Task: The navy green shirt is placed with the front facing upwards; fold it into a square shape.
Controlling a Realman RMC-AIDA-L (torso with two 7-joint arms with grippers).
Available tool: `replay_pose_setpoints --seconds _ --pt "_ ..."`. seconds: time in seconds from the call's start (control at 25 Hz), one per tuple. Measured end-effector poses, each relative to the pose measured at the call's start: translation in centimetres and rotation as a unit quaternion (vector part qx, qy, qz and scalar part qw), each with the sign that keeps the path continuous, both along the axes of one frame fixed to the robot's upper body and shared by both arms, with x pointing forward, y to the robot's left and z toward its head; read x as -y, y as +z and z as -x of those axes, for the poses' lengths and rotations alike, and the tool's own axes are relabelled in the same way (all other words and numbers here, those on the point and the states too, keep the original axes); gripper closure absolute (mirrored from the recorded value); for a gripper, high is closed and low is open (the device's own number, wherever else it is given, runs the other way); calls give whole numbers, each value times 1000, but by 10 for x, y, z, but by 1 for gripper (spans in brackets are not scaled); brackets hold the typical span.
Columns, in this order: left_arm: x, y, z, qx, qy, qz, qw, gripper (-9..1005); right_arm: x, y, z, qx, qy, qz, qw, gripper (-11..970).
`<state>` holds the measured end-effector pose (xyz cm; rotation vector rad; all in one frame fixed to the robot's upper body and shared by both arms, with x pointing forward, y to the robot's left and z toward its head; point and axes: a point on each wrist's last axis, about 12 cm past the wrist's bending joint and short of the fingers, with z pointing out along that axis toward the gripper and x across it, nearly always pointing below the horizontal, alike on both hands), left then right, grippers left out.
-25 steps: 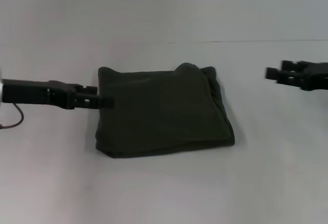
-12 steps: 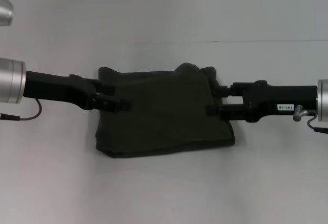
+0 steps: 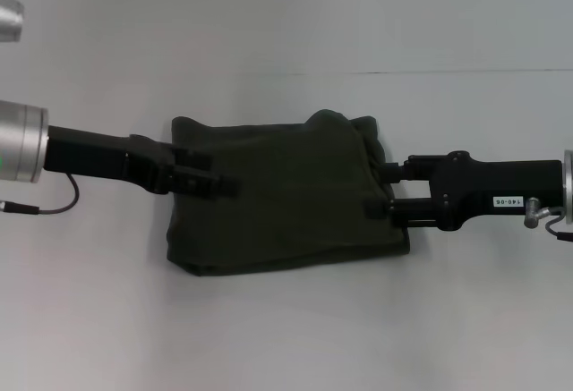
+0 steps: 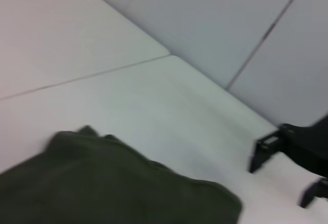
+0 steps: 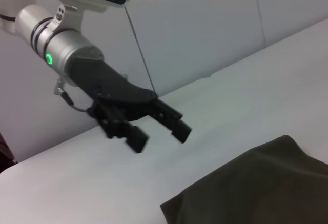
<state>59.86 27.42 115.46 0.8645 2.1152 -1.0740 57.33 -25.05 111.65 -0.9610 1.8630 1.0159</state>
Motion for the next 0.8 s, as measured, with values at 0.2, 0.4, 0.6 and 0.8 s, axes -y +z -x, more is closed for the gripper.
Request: replay_pose_setpoints --seconds 0.2,0.4,0.6,0.8 --pt "11 0 6 9 -46 3 999 108 2 0 -2 7 -9 4 1000 215" --pt "14 -3 9 38 -52 -7 998 108 4 -1 -5 5 -29 3 1000 215" --pt "15 -3 9 41 -53 -8 998 108 8 0 -2 2 -36 -15 999 215" --pt "15 -3 8 42 -52 -9 998 109 11 1 -1 1 -36 -19 999 215"
